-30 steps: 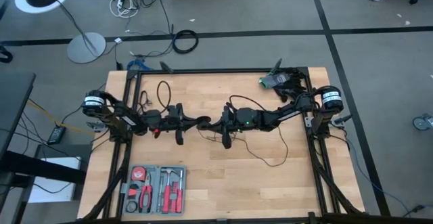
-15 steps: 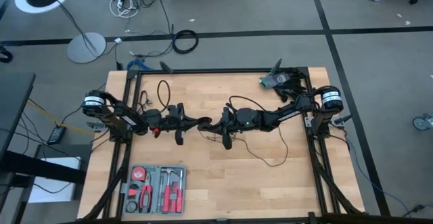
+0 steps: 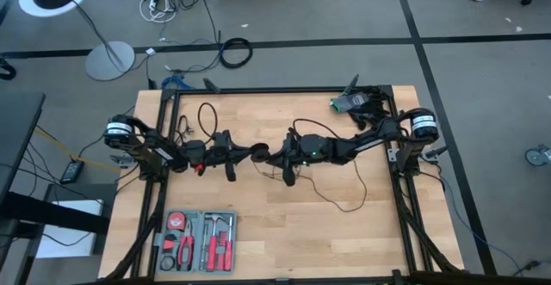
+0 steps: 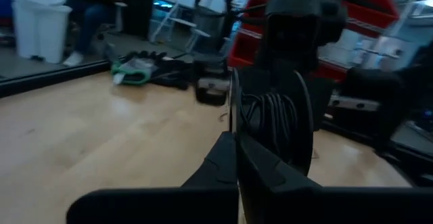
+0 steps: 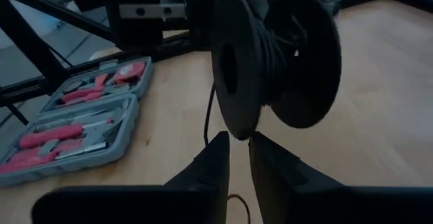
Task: Coil cords
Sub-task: Coil the black wire on the spool
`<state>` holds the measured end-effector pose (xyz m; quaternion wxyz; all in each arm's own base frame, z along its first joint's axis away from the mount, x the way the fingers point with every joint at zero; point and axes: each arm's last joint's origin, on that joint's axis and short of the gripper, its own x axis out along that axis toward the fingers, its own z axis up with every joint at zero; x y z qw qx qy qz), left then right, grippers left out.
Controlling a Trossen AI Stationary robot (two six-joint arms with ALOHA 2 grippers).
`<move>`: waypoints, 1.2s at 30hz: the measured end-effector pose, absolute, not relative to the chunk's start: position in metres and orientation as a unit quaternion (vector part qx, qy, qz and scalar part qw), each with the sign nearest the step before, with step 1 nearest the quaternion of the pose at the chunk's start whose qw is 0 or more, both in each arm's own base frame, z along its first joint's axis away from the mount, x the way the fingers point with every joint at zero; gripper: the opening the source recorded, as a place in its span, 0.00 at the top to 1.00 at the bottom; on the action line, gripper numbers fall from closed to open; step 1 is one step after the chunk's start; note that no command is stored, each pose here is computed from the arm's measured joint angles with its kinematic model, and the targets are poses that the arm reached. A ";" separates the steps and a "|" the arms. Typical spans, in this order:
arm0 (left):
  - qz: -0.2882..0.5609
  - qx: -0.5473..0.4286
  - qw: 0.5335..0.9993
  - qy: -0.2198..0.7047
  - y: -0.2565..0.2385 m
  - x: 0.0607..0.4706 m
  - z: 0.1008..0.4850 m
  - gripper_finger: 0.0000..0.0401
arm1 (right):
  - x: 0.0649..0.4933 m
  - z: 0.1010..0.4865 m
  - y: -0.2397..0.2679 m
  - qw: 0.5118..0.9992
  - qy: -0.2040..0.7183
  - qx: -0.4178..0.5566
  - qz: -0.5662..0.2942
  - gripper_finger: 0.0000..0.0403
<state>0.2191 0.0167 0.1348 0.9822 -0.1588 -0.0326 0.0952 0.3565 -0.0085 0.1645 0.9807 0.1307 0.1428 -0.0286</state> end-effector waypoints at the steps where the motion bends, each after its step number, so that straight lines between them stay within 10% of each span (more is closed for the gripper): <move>1: 0.106 -0.159 0.981 -0.033 0.017 0.218 0.134 1.00 | 0.356 0.166 -0.010 0.980 0.148 0.131 -0.031 0.85; 21: 0.326 -0.230 0.913 -0.088 0.018 0.210 0.131 1.00 | 0.343 0.160 -0.023 0.955 0.226 0.129 -0.140 0.85; 36: 0.340 -0.345 0.863 -0.140 0.020 0.208 0.131 1.00 | 0.344 0.161 -0.012 0.959 0.223 0.126 -0.125 0.85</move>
